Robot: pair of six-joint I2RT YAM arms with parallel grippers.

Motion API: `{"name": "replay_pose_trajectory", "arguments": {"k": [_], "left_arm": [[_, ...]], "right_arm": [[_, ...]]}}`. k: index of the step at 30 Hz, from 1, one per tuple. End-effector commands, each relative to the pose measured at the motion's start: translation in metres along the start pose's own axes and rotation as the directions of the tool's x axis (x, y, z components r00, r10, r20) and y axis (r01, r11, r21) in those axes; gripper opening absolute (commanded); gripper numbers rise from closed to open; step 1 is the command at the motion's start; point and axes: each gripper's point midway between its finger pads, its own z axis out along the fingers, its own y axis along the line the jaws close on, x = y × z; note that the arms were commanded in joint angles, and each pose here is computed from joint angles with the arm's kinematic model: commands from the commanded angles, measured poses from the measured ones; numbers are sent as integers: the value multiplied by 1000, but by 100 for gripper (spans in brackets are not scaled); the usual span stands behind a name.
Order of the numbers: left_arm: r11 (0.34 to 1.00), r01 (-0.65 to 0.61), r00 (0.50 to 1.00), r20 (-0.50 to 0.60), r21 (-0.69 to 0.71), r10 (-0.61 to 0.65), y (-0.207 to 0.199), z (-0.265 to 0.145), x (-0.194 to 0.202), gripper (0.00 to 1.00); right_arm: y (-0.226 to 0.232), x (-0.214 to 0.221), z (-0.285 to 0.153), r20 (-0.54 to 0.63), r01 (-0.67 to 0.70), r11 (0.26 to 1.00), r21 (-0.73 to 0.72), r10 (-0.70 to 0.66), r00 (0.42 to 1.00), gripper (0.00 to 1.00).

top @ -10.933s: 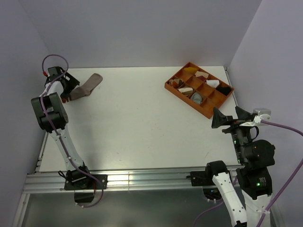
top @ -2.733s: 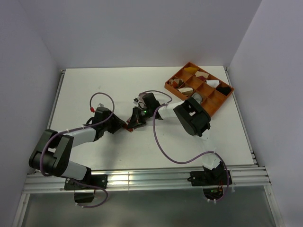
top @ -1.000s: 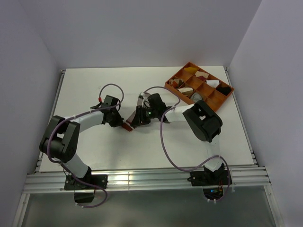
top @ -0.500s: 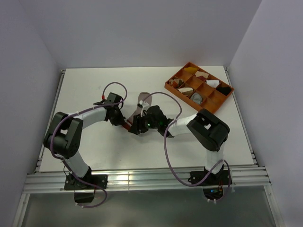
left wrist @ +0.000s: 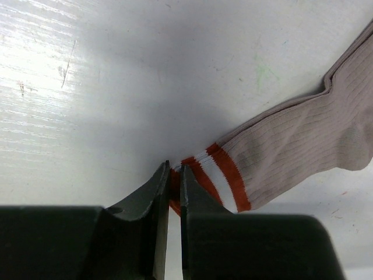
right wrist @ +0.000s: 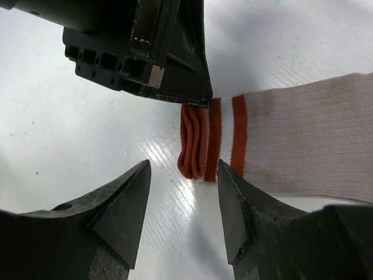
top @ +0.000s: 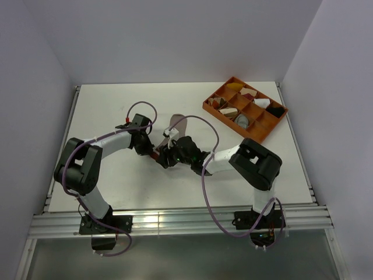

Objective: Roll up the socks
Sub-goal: Roll the sock at the center of the board.

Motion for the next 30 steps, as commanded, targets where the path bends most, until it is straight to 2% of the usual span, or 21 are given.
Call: {"name": "replay_pose_trajectory", "arguments": {"k": [1,8,13,23,25,26,30], "left_arm": [[1000,-25,1000,-5,-3,25,-5,-3,-3,0],[1000,-22,1000,-17,5,22,-7,-2,-1,0],[1000,-20,1000,-21,8,21,-9,-3,-2,0],[1000,-14,1000,-24,11,14,-11,-2,-2,0],[1000,-9,1000,-21,14,10,-11,-2,-2,0],[1000,-8,1000,-20,13,8,-11,-2,-2,0],[999,16,1000,3,30,-16,-14,-7,-6,4]], "right_arm": [[3,-13,10,49,70,997,21,-71,996,57],[5,3,20,-1,104,994,37,-104,995,56],[4,10,21,-17,124,990,60,-123,992,50],[-6,16,22,-30,115,981,158,-112,993,22],[-5,17,21,-34,103,982,155,-99,994,13],[-3,18,20,-34,80,985,150,-76,997,3],[-2,26,16,-59,-44,993,110,51,997,0]]}}
